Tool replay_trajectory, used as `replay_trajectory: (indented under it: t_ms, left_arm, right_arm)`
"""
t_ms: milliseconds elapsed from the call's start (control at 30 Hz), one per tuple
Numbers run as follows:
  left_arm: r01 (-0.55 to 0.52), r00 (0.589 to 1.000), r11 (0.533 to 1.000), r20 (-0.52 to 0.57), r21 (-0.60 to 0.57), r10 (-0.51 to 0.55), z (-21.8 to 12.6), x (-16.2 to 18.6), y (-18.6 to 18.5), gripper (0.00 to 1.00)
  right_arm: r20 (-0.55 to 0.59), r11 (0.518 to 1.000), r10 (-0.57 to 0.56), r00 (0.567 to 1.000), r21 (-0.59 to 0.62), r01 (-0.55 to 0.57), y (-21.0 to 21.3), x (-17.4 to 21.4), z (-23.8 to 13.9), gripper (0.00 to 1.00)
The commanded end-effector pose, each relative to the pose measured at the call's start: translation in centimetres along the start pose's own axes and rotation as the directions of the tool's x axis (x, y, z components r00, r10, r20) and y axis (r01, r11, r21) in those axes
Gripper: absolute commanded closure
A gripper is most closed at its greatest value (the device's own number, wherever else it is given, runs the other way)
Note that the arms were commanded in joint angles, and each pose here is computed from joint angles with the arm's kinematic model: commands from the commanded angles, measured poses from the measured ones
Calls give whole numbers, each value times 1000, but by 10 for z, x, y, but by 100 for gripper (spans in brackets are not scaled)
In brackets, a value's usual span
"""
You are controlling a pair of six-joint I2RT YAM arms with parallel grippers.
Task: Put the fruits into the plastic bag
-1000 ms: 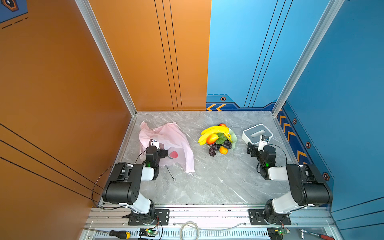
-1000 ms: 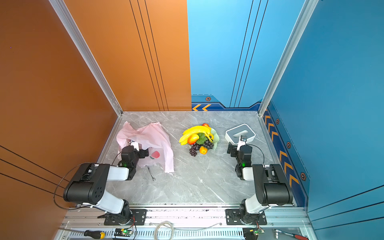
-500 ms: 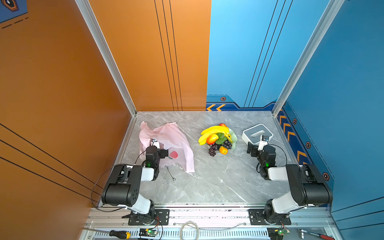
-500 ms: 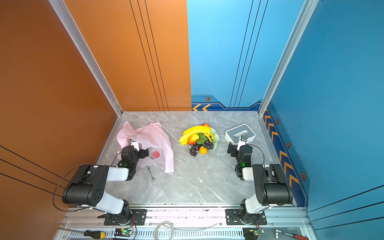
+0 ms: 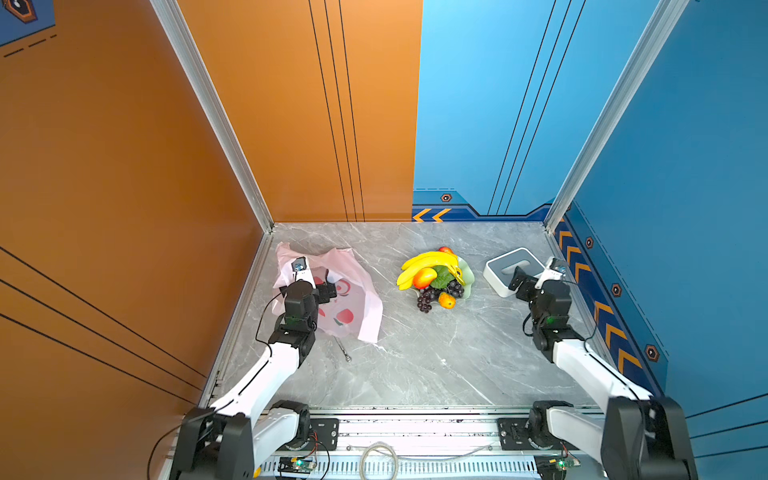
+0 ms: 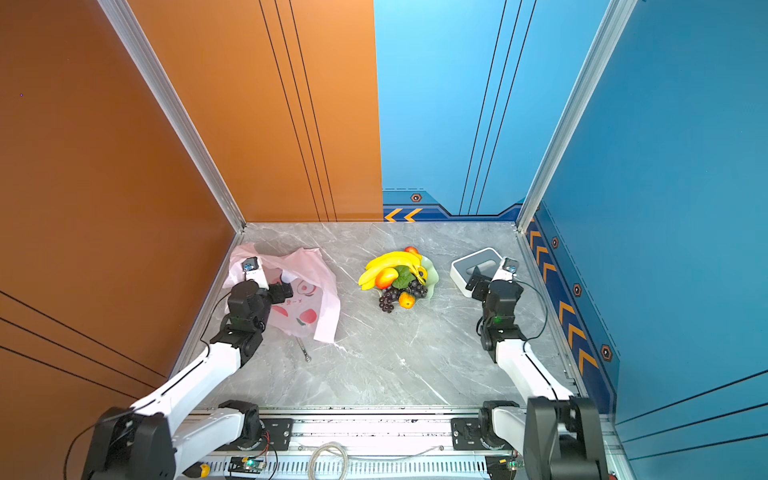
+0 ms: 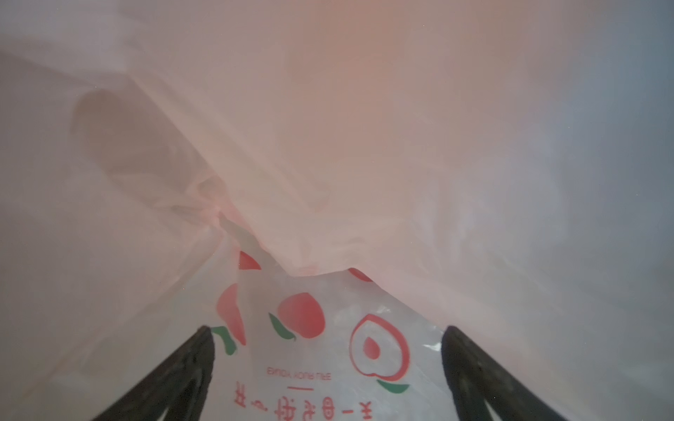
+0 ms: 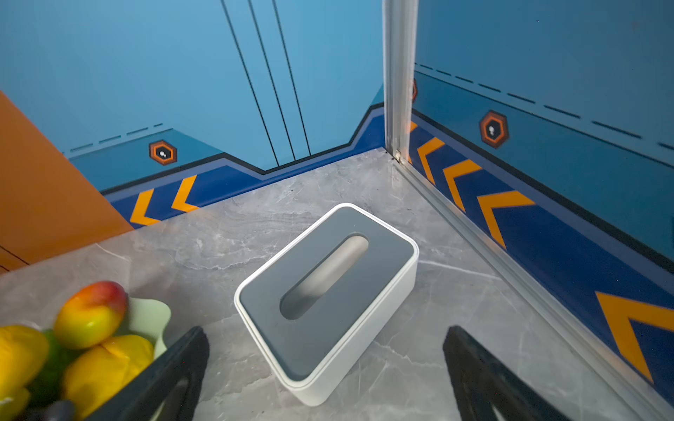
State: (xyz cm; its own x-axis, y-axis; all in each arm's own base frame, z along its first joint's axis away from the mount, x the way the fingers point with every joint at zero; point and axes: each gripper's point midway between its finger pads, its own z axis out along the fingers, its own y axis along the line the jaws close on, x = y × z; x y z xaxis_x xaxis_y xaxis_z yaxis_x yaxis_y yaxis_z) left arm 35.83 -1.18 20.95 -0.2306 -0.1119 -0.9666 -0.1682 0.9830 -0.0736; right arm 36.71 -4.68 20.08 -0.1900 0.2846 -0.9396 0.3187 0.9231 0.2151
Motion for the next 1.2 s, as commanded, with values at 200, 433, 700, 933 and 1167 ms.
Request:
replay_trajectory:
  t_ms: [200, 433, 700, 933, 1167]
  left_arm:
    - [154, 944, 987, -291, -37, -158, -59, 21, 3, 2]
    - [410, 737, 911, -599, 27, -314, -86, 59, -32, 2]
    - [555, 596, 831, -686, -23, -417, -101, 77, -48, 2]
    - [582, 559, 812, -706, -40, -435, -104, 74, -51, 2]
    - [582, 554, 810, -699, -64, -453, -103, 76, -47, 2]
  right_arm:
    - [-308, 979, 127, 943, -114, -169, 51, -27, -54, 0]
    - [-450, 931, -140, 882, -363, -38, 174, -27, -97, 0]
    - [-626, 787, -421, 656, -612, -79, 322, 83, -178, 0]
    - [-639, 686, -603, 477, -721, -97, 356, 166, -232, 0]
    - [-603, 601, -651, 460, -780, -173, 379, 197, -270, 0]
